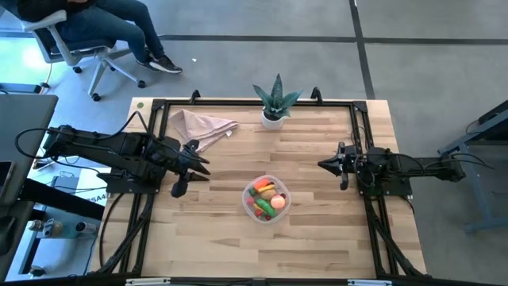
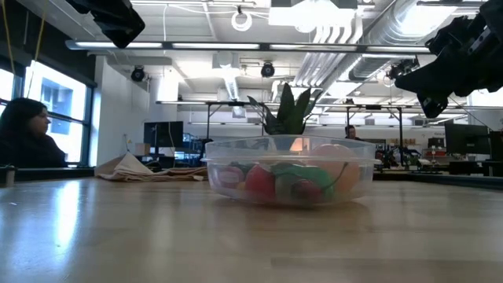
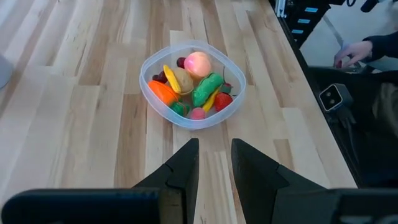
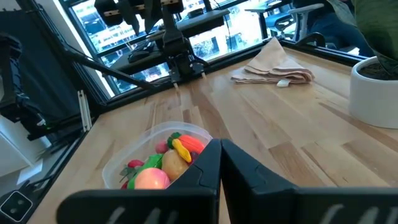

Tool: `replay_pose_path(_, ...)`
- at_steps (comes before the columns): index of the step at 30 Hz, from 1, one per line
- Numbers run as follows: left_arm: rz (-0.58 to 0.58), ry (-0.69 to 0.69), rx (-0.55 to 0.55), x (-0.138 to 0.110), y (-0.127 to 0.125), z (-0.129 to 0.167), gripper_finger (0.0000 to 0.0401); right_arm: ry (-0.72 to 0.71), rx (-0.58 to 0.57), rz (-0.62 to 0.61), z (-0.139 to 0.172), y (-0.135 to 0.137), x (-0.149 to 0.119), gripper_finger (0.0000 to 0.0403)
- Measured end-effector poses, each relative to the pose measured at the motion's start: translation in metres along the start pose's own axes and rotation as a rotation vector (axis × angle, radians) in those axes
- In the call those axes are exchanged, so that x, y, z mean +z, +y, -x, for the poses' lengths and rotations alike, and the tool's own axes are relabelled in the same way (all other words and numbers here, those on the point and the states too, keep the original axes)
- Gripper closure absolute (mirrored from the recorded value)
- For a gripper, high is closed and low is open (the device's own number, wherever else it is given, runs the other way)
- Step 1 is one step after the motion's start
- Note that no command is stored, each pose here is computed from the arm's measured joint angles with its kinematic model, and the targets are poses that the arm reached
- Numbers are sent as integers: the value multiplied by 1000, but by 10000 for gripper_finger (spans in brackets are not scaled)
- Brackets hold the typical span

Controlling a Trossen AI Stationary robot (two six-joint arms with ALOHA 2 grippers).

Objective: Pick and placing Produce into tupperware
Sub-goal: Return to Home Position

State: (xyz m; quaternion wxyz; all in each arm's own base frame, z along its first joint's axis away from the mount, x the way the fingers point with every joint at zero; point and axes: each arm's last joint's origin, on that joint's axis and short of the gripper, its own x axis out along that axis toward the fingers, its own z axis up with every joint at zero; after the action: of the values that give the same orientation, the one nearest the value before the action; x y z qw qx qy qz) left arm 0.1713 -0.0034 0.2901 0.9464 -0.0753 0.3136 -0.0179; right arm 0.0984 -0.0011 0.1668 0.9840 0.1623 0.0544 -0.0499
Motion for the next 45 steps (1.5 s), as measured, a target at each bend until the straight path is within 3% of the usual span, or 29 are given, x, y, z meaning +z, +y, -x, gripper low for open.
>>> replay_pose_path(6,-134,-86,116,8,2,0,318,0,0,1,0,0,0,402)
replay_pose_path(9,-133,-173,160,16,3,2,318,0,0,-1,0,0,0,402)
replay_pose_path(19,-102,-434,125,40,-1,9,318,0,0,-1,0,0,0,402)
replay_pose_path(31,-40,-401,106,36,-1,7,318,0,0,1,0,0,0,402)
replay_pose_path(39,84,-400,60,36,-2,8,318,0,0,-1,0,0,0,402)
replay_pose_path(45,84,-512,6,39,-6,42,318,0,-1,0,0,0,0,402)
